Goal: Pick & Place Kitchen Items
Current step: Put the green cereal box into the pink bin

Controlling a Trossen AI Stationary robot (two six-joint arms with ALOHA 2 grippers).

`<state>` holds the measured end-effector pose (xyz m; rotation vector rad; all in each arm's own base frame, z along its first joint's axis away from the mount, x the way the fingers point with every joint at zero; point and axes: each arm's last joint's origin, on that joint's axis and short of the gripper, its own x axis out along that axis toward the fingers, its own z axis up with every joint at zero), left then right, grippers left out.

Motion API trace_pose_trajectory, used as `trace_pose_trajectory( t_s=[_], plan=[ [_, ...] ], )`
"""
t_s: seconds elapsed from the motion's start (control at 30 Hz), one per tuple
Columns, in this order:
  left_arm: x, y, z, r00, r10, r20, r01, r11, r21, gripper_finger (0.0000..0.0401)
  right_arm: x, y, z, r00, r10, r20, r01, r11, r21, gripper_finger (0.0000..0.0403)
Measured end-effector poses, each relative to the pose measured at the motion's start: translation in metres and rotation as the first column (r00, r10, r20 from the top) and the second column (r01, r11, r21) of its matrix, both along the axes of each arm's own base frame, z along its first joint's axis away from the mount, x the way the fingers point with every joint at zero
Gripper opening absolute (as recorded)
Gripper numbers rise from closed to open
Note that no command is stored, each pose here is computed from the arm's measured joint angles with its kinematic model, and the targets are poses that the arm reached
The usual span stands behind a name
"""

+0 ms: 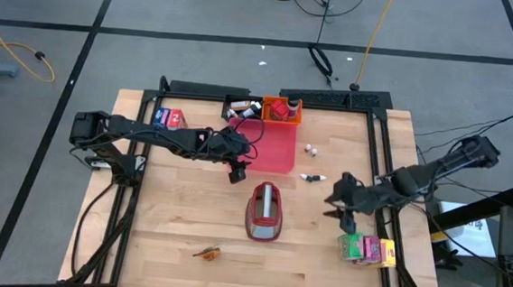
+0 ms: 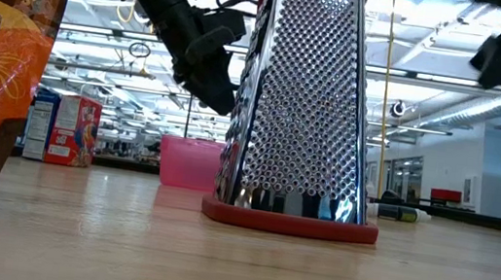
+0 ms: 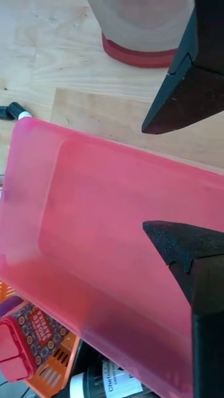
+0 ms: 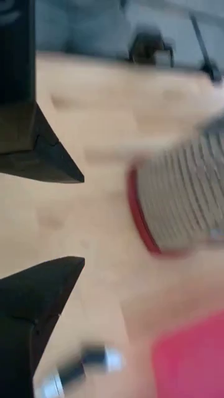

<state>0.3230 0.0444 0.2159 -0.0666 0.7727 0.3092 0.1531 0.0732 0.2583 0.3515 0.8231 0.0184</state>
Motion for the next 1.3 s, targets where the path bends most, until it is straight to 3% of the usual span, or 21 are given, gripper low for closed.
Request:
trace_pose_trajectory(
  t_s=[0.2,0.47,0.73,0.97,1.3],
  plan=[
    [0.0,0.0,0.0,1.0,0.013,0.001,-0.013,1.0,-0.013,0.0244,0.001,0.032,0.021,0.997,0.064,-0.035,-0.059,0.992,0.115,0.0152],
    [-0.001,0.0,-0.001,1.0,0.013,-0.004,-0.013,1.0,-0.014,0.0244,0.017,0.1,0.054,0.979,0.197,0.045,-0.202,0.952,0.228,0.0106],
    [-0.001,0.0,-0.001,1.0,0.015,-0.007,-0.015,1.0,-0.016,0.0244,0.031,0.14,0.057,0.966,0.143,-0.216,-0.081,0.958,0.276,0.0076],
    [-0.001,0.0,-0.001,1.0,0.018,-0.006,-0.018,1.0,-0.019,0.0244,0.034,0.134,0.049,0.925,0.086,-0.37,0.025,0.958,0.285,0.0102],
    [-0.001,0.0,-0.001,1.0,0.031,-0.001,-0.031,0.999,-0.031,0.0244,0.031,0.107,0.039,0.804,-0.05,-0.593,0.183,0.969,0.165,0.0192]
  ],
)
